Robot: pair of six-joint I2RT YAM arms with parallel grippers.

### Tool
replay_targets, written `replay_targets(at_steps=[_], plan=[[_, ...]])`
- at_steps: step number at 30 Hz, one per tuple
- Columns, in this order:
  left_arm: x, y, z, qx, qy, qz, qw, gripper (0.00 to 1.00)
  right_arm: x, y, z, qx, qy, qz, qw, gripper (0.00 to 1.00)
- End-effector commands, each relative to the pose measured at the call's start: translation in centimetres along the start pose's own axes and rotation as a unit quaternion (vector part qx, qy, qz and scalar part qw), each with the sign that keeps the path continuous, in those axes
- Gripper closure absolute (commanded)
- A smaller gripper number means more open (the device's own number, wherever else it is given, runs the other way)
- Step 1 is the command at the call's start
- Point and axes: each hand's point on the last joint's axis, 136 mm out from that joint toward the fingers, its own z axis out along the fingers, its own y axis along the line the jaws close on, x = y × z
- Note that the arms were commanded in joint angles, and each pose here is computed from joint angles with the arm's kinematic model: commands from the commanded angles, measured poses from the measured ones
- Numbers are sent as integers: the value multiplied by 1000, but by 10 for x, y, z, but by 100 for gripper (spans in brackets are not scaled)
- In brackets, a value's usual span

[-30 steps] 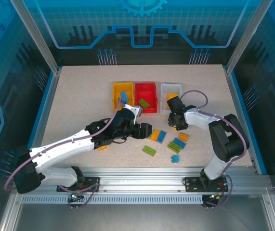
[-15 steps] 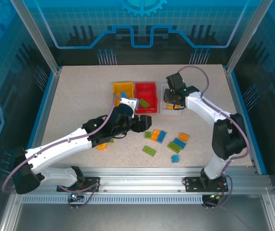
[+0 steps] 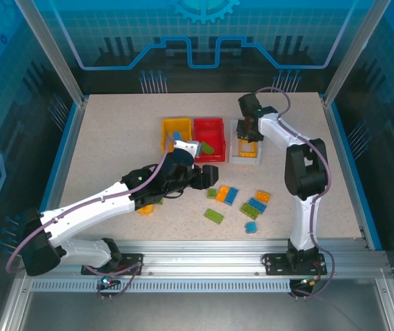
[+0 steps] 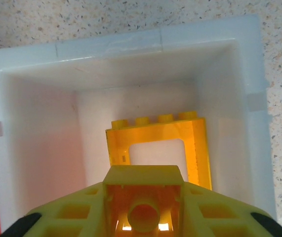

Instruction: Sort the legos into containers by color

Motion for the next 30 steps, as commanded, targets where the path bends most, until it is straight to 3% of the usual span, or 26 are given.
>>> replay_targets(at_steps=[1, 5, 11, 15, 18, 21, 25, 27, 30], plan=[[-8, -7, -4, 3, -9, -7, 1000, 28, 3, -9, 4, 20, 20, -8, 1000, 58], [-5, -2, -5, -8, -5, -8, 1000, 28, -4, -1, -15, 5, -5, -13, 1000, 47], [4, 14, -8, -38, 4, -20, 999, 29, -17, 15, -62, -23, -51, -20, 998, 49], [11, 56, -21, -130, 4, -53, 990, 31, -18, 32, -105, -55, -94, -33, 994, 52], [23, 109, -39, -217, 17, -111, 970, 31, -1, 54, -138, -100, -128, -63, 985, 52], [41, 171, -53, -280, 45, -199, 938, 31, 42, 102, -175, -210, -159, -139, 955, 47], [57, 231, -64, -321, 62, -289, 900, 27, 130, 164, -223, -383, -159, -242, 877, 34], [61, 254, -66, -341, 61, -321, 882, 21, 170, 183, -239, -436, -143, -270, 847, 31], [66, 284, -60, -349, 65, -369, 859, 19, 220, 202, -259, -480, -124, -304, 814, 26]])
